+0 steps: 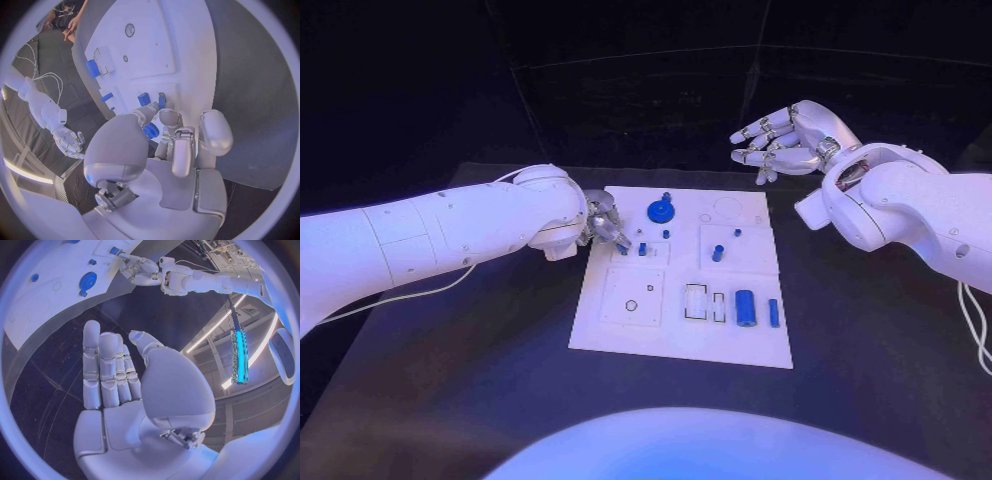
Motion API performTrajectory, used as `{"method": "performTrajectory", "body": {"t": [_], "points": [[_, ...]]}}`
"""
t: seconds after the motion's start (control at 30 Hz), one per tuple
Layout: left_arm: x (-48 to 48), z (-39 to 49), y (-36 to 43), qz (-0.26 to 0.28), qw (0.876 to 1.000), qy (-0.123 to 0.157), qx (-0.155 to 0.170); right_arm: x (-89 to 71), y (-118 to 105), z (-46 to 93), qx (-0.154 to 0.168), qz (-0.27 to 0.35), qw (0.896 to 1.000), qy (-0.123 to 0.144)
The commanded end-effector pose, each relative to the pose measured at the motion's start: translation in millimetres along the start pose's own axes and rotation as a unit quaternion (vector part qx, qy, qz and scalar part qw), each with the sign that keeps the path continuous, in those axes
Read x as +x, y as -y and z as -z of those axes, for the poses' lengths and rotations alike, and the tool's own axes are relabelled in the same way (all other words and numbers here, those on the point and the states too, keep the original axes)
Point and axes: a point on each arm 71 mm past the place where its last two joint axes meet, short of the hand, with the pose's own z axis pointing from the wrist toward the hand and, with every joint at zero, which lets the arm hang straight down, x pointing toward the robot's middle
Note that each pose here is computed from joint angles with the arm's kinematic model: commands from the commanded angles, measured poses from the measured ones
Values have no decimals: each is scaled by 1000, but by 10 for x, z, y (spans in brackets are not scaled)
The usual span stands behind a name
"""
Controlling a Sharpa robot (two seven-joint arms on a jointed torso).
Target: Assemble the parts on the task board
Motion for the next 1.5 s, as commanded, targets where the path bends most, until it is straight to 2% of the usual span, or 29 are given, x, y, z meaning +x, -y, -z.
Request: {"method": "performTrajectory", "body": {"t": [0.03, 1.5], "points": [[11, 2, -6, -8, 1000, -5, -4, 0, -17, -6, -4, -2, 1000, -2], [45, -24, 6, -16, 1000, -17, -9, 8, -21, -13, -5, -2, 1000, -4]]}}
